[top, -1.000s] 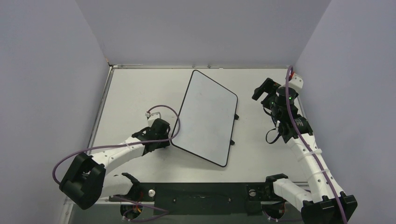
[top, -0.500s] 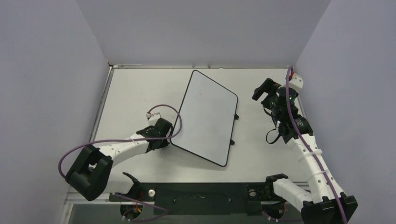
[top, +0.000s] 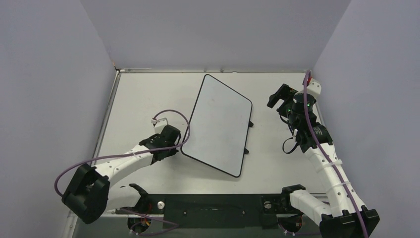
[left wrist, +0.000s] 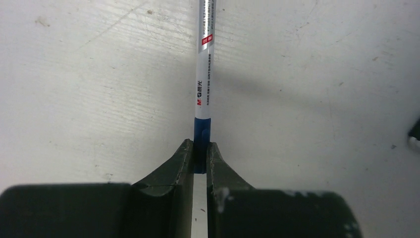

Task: Write a sentence on the whiteboard
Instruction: Pick up the whiteboard marker from the center of the board, then pass from the left arm to the right

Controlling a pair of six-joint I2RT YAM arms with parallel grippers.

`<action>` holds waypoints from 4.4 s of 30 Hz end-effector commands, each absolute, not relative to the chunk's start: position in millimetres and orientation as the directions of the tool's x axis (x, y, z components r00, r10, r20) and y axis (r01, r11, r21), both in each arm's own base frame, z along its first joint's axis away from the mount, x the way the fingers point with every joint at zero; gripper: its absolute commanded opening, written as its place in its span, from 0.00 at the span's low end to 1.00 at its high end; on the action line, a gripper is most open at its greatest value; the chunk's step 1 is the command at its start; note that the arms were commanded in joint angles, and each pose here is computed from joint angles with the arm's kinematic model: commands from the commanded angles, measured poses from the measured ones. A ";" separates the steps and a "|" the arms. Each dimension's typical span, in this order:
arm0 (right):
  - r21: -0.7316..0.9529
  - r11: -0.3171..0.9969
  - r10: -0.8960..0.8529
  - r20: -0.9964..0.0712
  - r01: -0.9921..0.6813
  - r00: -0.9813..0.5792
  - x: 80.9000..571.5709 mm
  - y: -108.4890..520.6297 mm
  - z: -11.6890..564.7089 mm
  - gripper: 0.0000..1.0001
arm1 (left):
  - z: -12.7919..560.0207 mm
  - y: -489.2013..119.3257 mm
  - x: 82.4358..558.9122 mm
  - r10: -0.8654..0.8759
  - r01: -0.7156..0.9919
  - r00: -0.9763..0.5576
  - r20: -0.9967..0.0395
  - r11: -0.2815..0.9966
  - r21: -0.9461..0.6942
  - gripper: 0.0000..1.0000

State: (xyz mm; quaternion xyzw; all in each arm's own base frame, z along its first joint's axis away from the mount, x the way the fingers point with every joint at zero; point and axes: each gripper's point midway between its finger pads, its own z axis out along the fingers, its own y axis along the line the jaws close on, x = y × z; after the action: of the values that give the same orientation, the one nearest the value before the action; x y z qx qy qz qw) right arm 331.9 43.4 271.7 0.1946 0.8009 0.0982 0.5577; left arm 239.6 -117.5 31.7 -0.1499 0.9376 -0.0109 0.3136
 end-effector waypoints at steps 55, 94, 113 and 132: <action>0.361 0.154 0.453 -0.853 -0.920 -0.259 160.6 234.2 439.9 0.89 | 395.1 -280.2 136.9 -0.136 0.873 -0.463 -0.876 0.104 -0.477 0.00; 0.296 0.010 0.443 -0.857 -0.955 -0.261 133.5 264.9 458.8 0.79 | 396.0 -335.7 93.3 -0.001 0.877 -0.447 -0.895 -0.197 -0.438 0.00; 0.262 0.120 0.271 -0.937 -0.957 -0.222 125.2 256.7 427.0 0.48 | 421.7 -333.3 105.1 -0.056 0.914 -0.399 -0.915 -0.105 -0.392 0.00; 0.322 0.177 0.238 -0.931 -0.930 -0.277 138.9 260.0 411.5 0.00 | 394.1 -334.6 114.6 0.023 0.904 -0.427 -0.904 -0.023 -0.428 0.20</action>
State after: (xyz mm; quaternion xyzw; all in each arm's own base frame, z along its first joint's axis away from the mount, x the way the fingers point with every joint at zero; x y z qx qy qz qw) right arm 129.7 261.3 399.1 -0.3215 0.5766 0.5748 0.4835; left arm 114.4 -339.6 382.6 0.3913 0.5934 -0.6106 0.3492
